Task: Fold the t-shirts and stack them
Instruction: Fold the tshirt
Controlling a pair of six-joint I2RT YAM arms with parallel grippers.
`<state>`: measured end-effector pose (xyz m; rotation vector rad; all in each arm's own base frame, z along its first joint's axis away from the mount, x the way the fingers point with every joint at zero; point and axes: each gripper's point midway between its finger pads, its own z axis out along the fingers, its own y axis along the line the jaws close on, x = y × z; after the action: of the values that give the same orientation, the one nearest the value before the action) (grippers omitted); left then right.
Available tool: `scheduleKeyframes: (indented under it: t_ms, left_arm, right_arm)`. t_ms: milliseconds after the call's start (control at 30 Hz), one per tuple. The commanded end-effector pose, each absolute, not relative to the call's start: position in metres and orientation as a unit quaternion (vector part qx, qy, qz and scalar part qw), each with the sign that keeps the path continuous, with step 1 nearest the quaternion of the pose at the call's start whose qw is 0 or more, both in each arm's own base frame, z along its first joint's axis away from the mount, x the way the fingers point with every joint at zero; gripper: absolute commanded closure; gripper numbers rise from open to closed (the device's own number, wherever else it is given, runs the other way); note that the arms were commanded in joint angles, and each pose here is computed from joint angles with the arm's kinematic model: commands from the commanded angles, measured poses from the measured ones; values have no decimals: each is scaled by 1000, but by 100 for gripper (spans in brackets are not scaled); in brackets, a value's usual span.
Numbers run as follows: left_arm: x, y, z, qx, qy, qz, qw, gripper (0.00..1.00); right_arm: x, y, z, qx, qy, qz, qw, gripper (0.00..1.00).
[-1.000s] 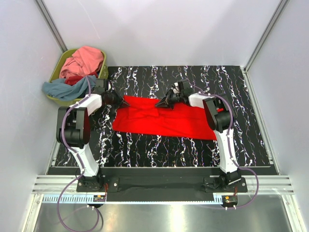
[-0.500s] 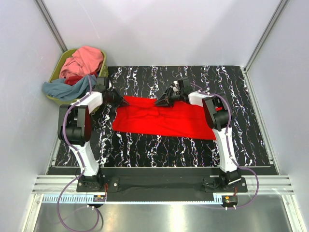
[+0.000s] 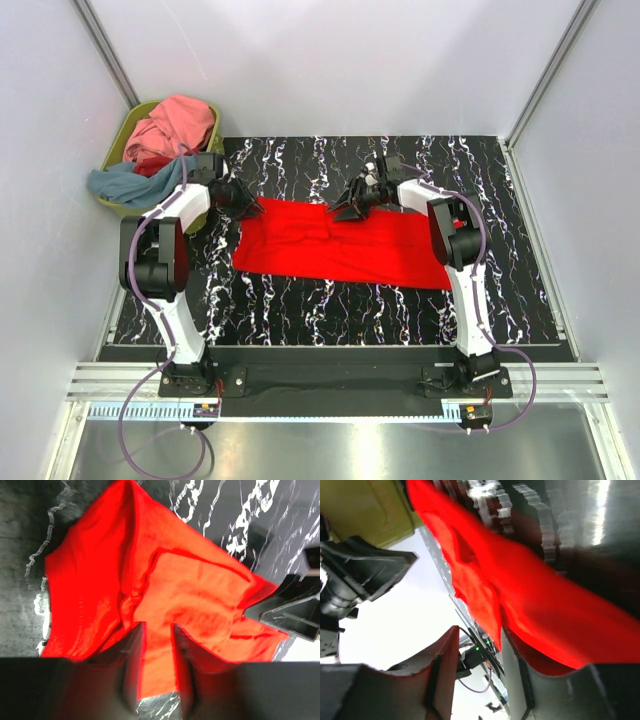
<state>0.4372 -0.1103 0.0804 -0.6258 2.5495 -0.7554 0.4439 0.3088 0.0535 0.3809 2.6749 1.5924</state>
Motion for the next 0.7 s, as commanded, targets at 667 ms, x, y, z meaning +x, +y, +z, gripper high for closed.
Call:
scheduleKeyframes:
  t_ms: [667]
  left_arm:
    - [392, -112, 23, -144, 959, -184, 161, 87]
  right_arm:
    - [382, 323, 33, 64, 886, 459, -10, 89]
